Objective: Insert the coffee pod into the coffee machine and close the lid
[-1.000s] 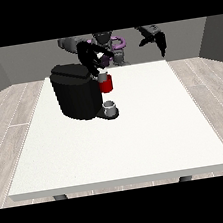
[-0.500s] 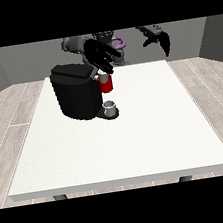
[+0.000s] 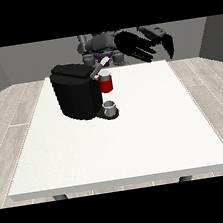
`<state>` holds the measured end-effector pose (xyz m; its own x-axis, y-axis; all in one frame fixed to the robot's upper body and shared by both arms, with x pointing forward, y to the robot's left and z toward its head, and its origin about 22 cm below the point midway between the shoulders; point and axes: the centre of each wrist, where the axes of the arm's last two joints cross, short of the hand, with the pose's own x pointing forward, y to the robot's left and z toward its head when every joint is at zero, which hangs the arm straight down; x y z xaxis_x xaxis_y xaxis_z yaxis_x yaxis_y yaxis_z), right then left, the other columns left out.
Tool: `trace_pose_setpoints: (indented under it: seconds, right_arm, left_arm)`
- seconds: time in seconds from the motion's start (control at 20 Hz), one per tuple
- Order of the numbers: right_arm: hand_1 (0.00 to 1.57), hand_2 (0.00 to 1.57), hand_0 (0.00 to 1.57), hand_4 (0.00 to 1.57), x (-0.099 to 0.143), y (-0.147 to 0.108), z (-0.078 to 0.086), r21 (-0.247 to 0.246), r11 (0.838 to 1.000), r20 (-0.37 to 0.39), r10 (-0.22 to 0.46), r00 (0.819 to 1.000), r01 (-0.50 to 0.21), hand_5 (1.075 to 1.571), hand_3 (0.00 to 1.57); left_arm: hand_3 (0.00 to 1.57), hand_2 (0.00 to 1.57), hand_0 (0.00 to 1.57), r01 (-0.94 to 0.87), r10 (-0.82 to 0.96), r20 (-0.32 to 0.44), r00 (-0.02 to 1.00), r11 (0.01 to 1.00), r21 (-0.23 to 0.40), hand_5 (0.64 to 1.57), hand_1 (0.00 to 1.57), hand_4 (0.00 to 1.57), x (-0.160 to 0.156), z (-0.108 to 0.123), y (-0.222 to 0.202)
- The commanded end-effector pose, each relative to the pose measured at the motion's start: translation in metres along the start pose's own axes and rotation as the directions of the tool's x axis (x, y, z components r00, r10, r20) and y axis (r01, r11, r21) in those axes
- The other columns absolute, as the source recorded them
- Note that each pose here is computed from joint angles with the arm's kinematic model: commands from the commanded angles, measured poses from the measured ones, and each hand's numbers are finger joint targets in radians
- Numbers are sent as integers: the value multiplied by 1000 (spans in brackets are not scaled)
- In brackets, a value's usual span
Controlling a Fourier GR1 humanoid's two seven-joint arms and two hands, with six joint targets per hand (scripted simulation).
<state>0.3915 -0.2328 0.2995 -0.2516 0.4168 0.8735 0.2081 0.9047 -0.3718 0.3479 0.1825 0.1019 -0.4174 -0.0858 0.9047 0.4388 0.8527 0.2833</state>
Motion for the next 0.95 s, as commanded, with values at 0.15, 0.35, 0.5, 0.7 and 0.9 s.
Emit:
trace_pose_setpoints:
  seconds: [0.15,0.35,0.5,0.7,0.9]
  right_arm:
    - [0,0,0,98,17,44,-4,101,994,192,-67,979,48,1571,0]
    - [0,0,0,0,18,56,-10,147,986,217,-106,970,75,1571,0]
    - [0,0,0,0,8,76,-9,202,976,227,-122,966,76,1571,0]
    - [0,0,0,219,8,132,22,308,945,285,-200,938,108,1571,0]
    - [0,0,0,259,-42,160,52,384,909,227,-264,937,163,1571,0]
  left_arm:
    - [0,0,0,13,-12,47,999,1000,-19,1571,0,341,9,-4,-1]
    - [0,0,0,13,-13,38,999,1000,-13,1571,0,258,16,-4,2]
    - [0,0,0,-6,6,-8,1000,1000,6,1571,0,266,14,-2,-12]
    - [0,0,0,-27,32,-67,997,997,70,1571,0,266,-23,33,6]
    - [0,0,0,-45,69,-144,987,984,170,1571,0,266,-49,78,12]
